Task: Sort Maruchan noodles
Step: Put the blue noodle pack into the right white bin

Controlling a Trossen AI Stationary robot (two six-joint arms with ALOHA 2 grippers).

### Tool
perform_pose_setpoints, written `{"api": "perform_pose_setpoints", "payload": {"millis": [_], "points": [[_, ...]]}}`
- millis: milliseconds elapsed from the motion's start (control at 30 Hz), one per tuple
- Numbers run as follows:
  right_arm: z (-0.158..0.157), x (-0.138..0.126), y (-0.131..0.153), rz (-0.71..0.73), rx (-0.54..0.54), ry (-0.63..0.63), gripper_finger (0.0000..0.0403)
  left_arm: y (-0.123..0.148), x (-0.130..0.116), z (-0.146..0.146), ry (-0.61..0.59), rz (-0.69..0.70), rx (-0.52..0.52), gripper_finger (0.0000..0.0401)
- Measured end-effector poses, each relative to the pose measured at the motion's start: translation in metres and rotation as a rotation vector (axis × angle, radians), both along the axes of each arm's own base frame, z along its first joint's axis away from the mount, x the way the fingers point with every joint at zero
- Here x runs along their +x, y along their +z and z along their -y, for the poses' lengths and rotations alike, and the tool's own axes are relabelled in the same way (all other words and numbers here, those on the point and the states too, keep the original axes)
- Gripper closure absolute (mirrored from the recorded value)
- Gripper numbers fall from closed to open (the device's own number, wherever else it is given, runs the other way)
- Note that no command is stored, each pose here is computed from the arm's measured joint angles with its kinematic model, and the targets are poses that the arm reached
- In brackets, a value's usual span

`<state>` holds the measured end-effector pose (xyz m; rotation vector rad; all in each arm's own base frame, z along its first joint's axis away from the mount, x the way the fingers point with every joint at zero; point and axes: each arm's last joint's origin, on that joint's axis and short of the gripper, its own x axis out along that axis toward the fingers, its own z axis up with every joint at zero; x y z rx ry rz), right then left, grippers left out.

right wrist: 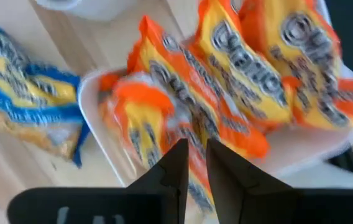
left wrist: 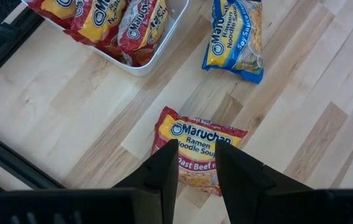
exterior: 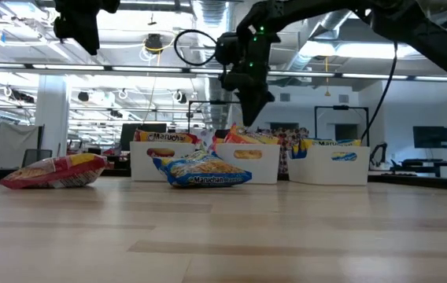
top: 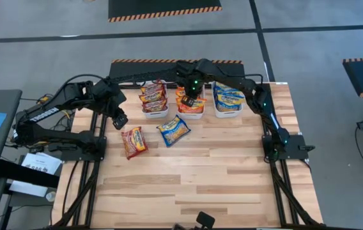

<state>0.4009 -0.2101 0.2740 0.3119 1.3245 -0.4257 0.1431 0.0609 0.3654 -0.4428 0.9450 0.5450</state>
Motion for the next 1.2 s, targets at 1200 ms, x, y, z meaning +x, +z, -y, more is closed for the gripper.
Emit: {"api": "perform_pose_setpoints", "payload": {"millis": [1200], "points": [[-0.119,-0.089,0.096,0.295,-0.04,0.006,0.0321,0.011,-0.039,0.037,0.122,0.077,0.003,0.031]]}}
